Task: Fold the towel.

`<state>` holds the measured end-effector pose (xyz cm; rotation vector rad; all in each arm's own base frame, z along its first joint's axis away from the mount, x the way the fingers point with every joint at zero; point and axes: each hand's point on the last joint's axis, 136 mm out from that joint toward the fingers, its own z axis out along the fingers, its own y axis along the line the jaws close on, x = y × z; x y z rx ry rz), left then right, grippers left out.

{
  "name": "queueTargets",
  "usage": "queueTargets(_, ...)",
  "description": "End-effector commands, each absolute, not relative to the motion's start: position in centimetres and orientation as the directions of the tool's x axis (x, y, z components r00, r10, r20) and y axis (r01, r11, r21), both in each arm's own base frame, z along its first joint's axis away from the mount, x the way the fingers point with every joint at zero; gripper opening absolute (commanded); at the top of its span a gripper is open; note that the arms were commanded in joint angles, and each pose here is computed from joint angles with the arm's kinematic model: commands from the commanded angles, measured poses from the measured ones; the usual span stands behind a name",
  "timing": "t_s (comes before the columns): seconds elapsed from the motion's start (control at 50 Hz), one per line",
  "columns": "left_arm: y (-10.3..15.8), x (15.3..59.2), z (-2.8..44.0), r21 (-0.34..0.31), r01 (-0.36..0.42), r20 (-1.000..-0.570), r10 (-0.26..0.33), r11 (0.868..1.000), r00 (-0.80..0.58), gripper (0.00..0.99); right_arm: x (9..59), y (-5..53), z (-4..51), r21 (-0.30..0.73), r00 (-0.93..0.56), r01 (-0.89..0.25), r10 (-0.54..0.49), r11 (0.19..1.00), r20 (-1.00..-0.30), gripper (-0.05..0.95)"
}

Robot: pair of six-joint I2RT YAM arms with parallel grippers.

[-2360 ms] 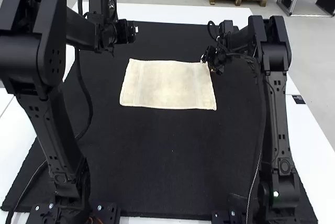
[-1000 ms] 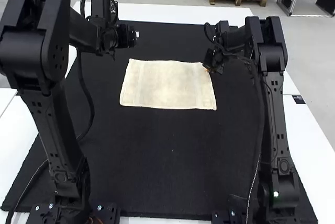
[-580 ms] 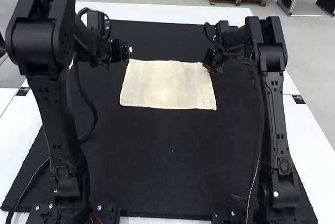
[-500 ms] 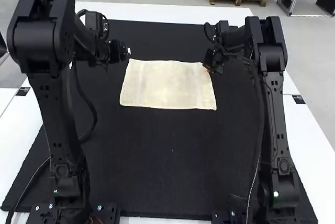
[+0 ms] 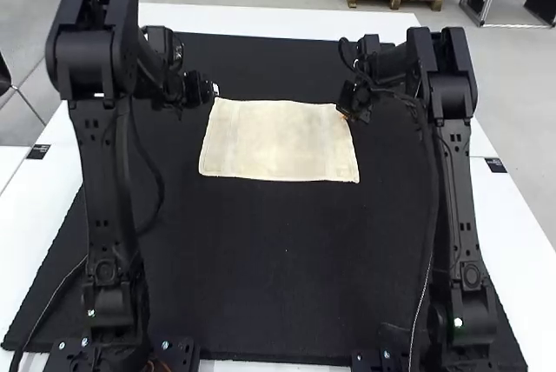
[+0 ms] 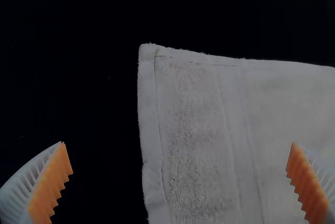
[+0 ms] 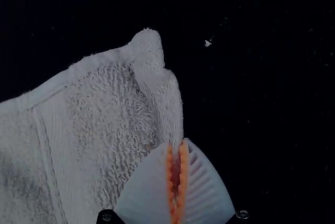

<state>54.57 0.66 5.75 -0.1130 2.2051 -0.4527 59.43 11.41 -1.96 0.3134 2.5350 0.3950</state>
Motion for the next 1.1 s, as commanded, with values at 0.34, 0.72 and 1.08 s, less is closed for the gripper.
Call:
queueTargets(0.34,0.9,60.2,3.6,-0.375,0.086,-0.720,-0.232,0.923,-0.654,0.970,55.3,15.9,-4.3,0.383,-0.901,0.067,0.220,0.922,-0.373,0.00)
queueTargets(0.72,-3.1,61.4,3.0,-0.381,0.141,-0.713,-0.193,0.914,-0.674,0.970,55.2,16.3,-3.8,0.389,-0.901,0.056,0.214,0.920,-0.376,0.00)
queueTargets(1.08,-2.5,61.5,2.5,-0.383,0.128,-0.708,-0.201,0.915,-0.677,0.970,55.1,16.4,-3.9,0.392,-0.903,0.056,0.213,0.918,-0.372,0.00)
